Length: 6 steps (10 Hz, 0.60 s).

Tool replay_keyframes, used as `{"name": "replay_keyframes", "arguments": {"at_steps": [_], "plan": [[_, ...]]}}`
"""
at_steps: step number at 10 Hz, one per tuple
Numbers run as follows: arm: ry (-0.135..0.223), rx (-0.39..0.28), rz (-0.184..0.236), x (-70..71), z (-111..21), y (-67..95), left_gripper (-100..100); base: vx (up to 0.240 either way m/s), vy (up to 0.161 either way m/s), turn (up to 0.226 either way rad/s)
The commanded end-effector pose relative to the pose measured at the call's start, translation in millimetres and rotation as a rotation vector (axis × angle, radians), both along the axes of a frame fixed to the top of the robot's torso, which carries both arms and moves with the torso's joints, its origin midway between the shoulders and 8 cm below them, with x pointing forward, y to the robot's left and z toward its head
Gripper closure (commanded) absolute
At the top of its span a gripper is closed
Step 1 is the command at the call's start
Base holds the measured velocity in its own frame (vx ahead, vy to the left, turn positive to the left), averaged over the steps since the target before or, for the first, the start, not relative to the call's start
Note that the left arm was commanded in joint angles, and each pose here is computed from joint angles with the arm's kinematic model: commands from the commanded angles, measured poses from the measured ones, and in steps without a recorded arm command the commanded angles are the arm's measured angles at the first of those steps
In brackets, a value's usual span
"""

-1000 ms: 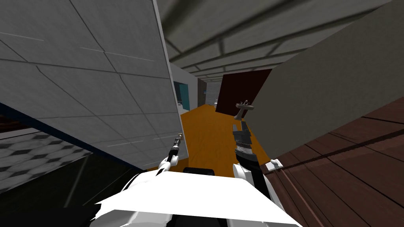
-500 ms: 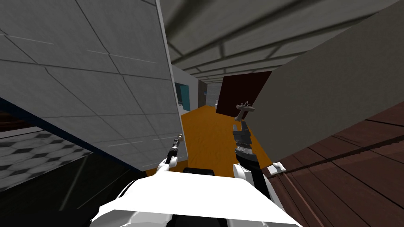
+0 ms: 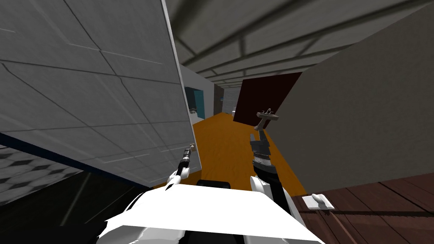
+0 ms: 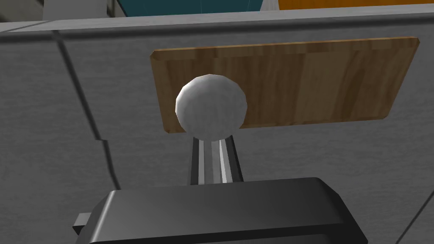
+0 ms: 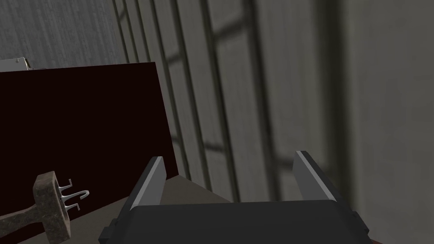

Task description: Push the door open

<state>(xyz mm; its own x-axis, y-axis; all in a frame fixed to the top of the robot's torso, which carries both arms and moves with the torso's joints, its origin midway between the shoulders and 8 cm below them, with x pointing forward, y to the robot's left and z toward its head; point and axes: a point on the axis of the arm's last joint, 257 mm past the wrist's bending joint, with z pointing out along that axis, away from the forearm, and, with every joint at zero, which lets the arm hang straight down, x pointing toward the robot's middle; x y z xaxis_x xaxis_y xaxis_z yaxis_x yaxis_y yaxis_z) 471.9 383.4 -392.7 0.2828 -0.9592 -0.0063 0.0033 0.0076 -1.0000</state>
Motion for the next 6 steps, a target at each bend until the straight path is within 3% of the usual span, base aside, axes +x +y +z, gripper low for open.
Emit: {"name": "replay_keyframes", "arguments": {"at_steps": [1,2,6], "plan": [[0.002,0.0,0.025,-3.7,0.4,10.3,100,0.182,-0.047,0.079],[0.001,-0.001,0.01,-1.2,-0.1,-0.9,-100,-0.041,-0.058,0.088],[0.002,-0.004,-0.004,6.6,0.7,-15.7,-100,-0.194,-0.096,0.061]]}}
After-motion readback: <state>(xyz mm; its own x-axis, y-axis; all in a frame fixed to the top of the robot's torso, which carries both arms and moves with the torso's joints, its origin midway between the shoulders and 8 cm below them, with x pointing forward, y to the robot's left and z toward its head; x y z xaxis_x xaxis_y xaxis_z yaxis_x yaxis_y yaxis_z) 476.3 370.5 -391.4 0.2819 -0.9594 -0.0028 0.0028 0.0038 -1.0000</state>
